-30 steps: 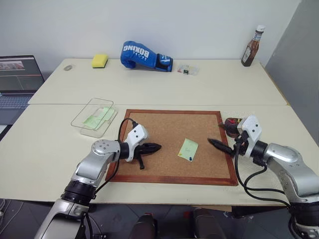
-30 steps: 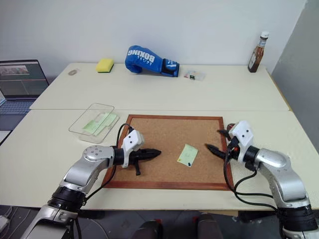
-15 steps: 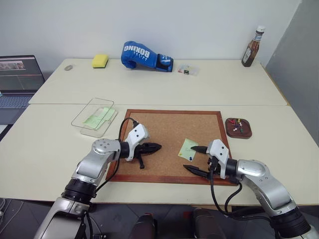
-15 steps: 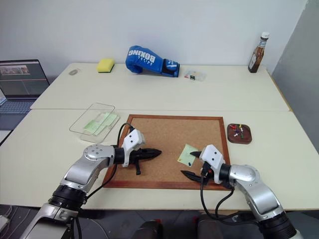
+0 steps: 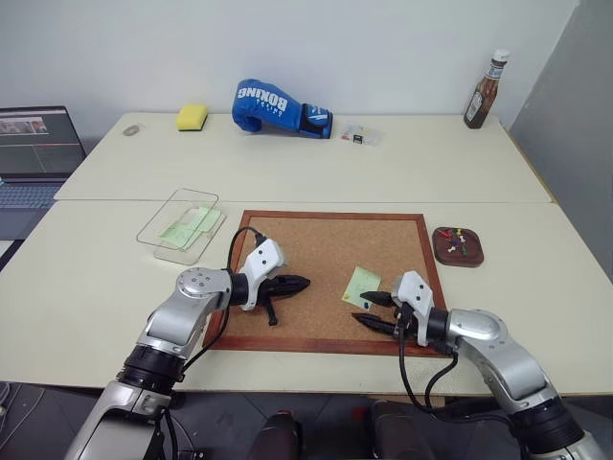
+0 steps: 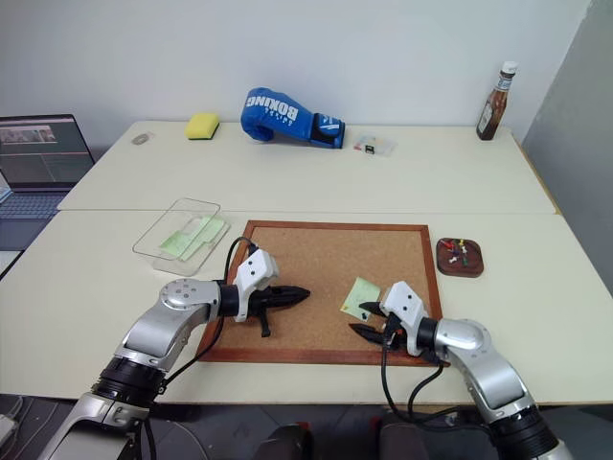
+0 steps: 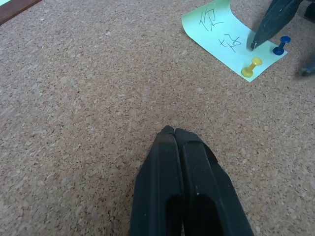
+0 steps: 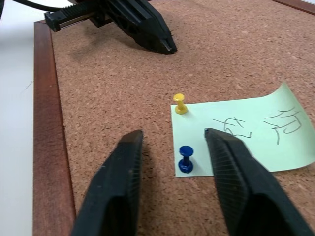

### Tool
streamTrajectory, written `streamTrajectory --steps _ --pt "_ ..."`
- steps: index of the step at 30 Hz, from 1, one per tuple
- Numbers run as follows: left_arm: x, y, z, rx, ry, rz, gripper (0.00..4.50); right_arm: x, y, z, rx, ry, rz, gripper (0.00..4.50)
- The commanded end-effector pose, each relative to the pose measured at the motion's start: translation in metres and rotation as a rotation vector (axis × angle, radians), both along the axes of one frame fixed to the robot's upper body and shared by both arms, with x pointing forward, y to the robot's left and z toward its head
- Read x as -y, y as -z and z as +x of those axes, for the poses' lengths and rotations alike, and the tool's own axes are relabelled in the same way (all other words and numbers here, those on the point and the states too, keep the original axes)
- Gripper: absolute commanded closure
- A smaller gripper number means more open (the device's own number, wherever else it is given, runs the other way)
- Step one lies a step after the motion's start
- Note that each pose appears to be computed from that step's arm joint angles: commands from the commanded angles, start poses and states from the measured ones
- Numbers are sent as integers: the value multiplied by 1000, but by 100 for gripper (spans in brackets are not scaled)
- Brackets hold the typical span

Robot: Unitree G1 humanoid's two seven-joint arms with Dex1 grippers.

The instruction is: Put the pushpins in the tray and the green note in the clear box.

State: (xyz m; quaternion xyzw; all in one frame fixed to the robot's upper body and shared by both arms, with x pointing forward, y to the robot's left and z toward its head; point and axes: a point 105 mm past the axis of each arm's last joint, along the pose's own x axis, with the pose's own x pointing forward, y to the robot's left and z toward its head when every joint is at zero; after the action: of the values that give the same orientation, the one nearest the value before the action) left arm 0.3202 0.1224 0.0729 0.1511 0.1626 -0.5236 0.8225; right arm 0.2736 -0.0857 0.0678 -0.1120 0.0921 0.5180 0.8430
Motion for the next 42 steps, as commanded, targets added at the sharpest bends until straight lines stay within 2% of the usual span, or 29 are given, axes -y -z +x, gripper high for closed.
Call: streamTrajectory --steps 1,7,12,18,24,35,38,42 --pt "-13 28 -7 -96 -35 82 450 -1 -10 4 39 6 23 337" --pt "-12 27 -7 -93 -33 81 450 0 -11 7 35 25 34 445" --pt "-11 27 -8 -93 -30 80 450 0 -16 8 39 29 45 445" --pt "-13 28 -9 -97 -32 84 450 -6 -44 9 58 31 117 445" --pt "-12 28 -8 -98 -30 85 450 -8 -57 9 63 36 135 445" --pt "-13 31 -10 -102 -32 84 450 14 -77 15 96 130 156 445" --pt "-13 31 -10 -103 -32 82 450 33 -84 28 173 235 106 445" --pt "-12 32 -10 -101 -31 83 450 72 -85 54 329 418 -66 445"
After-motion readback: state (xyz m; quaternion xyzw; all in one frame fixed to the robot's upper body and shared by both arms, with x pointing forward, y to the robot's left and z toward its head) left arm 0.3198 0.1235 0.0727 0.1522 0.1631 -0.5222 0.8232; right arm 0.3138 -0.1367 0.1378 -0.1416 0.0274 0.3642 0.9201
